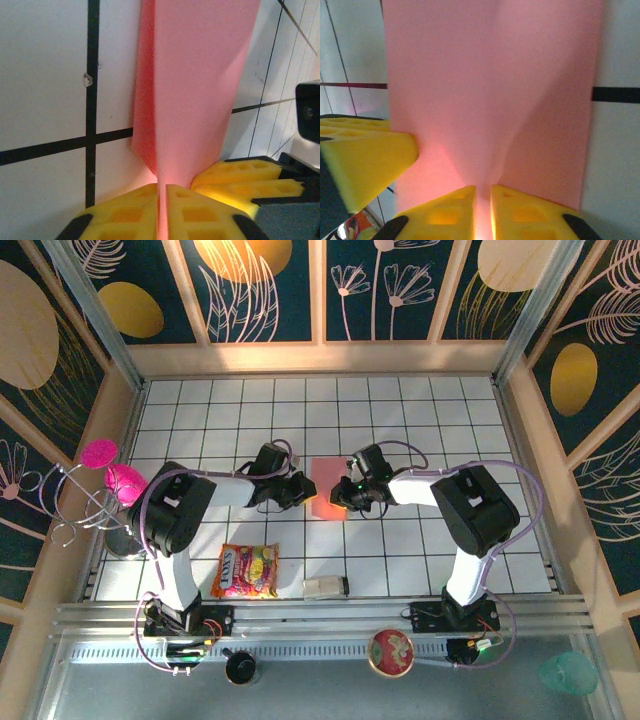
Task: Fold a paper plane with a square sheet of paper (pick it up from the middle)
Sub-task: Third fold the triangle at the center of the table.
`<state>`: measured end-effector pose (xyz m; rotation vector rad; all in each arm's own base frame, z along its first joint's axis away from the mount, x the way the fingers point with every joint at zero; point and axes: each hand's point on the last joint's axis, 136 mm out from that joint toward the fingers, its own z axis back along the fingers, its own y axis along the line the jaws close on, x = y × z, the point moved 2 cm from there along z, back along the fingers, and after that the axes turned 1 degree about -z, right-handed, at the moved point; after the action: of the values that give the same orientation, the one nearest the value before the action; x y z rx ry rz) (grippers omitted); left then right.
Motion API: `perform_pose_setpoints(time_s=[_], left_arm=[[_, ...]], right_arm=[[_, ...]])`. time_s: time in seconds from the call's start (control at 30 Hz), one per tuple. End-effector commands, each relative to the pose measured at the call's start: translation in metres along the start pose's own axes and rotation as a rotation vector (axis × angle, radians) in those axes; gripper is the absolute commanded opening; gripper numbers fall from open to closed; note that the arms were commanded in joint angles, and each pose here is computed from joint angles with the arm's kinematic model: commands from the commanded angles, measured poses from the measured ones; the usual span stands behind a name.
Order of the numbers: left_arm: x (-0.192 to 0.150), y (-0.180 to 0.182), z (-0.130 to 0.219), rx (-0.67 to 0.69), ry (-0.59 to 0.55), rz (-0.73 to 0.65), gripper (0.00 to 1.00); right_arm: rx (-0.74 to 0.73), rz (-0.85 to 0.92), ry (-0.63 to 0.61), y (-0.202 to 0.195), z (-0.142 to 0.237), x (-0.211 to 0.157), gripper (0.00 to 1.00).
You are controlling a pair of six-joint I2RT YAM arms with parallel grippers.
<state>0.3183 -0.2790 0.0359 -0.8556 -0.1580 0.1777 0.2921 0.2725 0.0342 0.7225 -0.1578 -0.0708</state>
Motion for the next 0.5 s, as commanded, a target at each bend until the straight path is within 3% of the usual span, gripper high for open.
perform_pose_setpoints(time_s=[0.0, 0.23, 0.47], left_arm=[[0.003, -0.001, 0.001, -0.008, 0.016, -0.008, 0.06], [0.009, -0.014, 0.012, -0.047, -0.032, 0.032, 0.0], [0.011, -0.025, 0.021, -0.082, -0.055, 0.08, 0.0]], right_arm=[[-0.046, 0.055, -0.055, -0.007, 0.008, 0.009, 0.23], [-0.032, 0.362, -0.309, 0.036, 0.054, 0.049, 0.47], [-0.093, 0.633, -0.489, 0.064, 0.071, 0.047, 0.56]])
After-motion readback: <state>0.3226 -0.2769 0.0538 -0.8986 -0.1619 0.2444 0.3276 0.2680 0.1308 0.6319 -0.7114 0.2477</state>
